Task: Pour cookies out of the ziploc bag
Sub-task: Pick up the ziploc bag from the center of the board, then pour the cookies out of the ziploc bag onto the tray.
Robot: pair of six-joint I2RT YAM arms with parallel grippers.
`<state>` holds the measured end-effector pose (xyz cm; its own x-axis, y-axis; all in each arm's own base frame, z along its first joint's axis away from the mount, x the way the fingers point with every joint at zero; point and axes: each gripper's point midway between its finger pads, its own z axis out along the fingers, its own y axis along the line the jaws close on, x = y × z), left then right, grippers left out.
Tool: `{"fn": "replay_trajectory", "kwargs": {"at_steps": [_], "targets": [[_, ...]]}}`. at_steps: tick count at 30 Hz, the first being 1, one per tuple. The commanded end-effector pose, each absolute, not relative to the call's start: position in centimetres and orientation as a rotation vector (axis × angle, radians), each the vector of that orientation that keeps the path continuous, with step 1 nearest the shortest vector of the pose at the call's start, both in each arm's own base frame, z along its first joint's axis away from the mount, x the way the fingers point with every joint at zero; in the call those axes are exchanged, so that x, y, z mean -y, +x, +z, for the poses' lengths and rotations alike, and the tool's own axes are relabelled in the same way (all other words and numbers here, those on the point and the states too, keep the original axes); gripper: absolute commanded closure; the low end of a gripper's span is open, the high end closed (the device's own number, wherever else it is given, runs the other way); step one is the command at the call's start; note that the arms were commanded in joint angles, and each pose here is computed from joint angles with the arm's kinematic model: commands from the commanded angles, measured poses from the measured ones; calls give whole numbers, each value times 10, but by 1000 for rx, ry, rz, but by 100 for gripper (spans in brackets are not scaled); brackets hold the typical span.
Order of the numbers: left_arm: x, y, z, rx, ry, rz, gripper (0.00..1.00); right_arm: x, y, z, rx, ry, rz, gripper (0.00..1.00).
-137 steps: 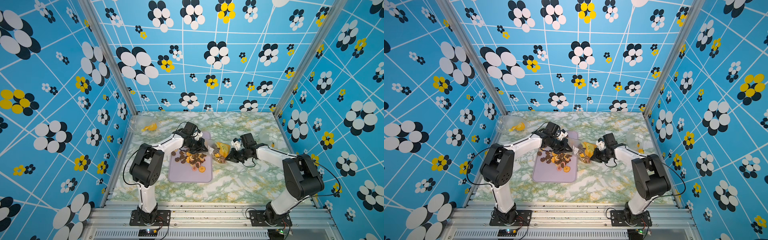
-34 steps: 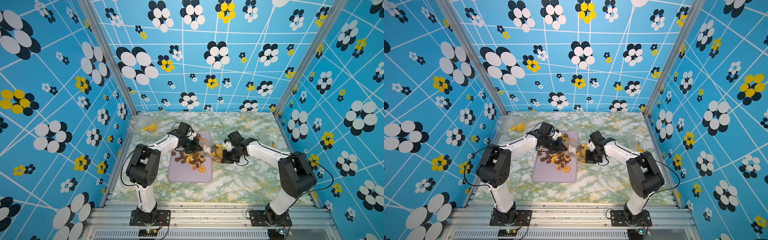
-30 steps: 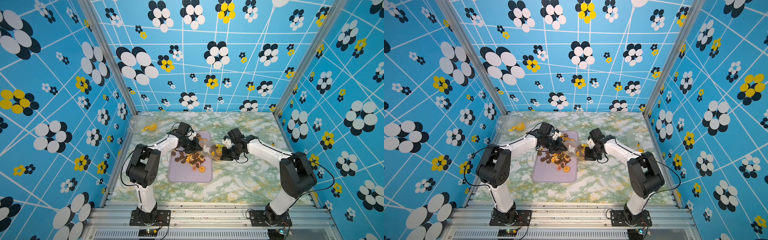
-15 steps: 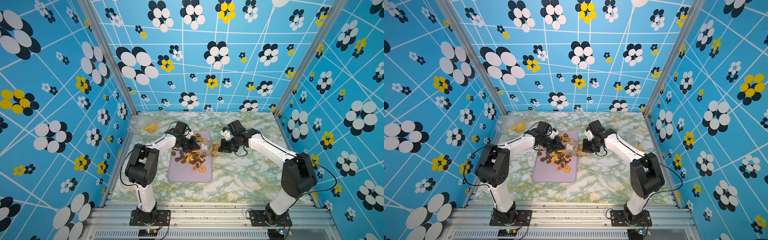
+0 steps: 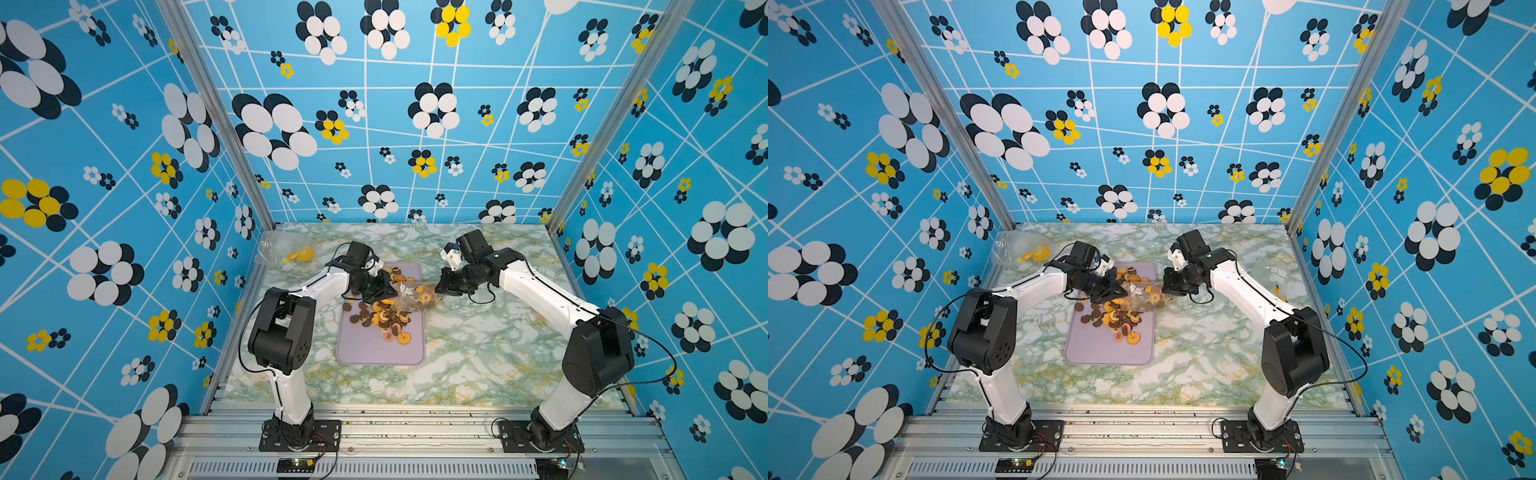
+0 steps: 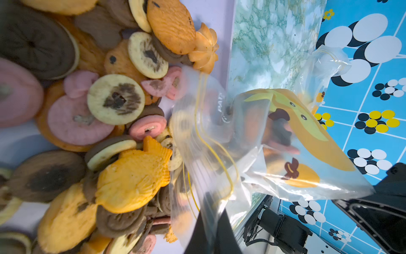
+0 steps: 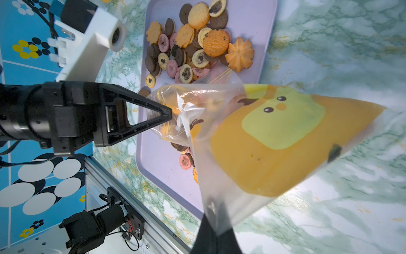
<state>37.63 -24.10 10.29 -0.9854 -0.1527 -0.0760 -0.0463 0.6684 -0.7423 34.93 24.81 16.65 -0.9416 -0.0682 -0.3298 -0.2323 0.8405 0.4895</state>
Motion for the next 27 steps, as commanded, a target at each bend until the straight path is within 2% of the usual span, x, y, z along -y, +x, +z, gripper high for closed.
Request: {"fn": "replay_trajectory", "kwargs": {"at_steps": [1, 14, 15, 27], "targets": [[235, 375, 121, -2711, -143, -1239, 100, -255, 350, 196, -2654, -268, 822, 100], [218, 376, 107, -2723, -213, -1232, 100, -285, 353, 189, -2678, -349, 837, 100], [217, 376, 106, -2723, -222, -1233, 100, -289, 358, 201, -2644, -357, 847, 100], [198, 381, 99, -2706, -288, -1245, 100, -317, 362, 212, -2621, -420, 877, 100]]}}
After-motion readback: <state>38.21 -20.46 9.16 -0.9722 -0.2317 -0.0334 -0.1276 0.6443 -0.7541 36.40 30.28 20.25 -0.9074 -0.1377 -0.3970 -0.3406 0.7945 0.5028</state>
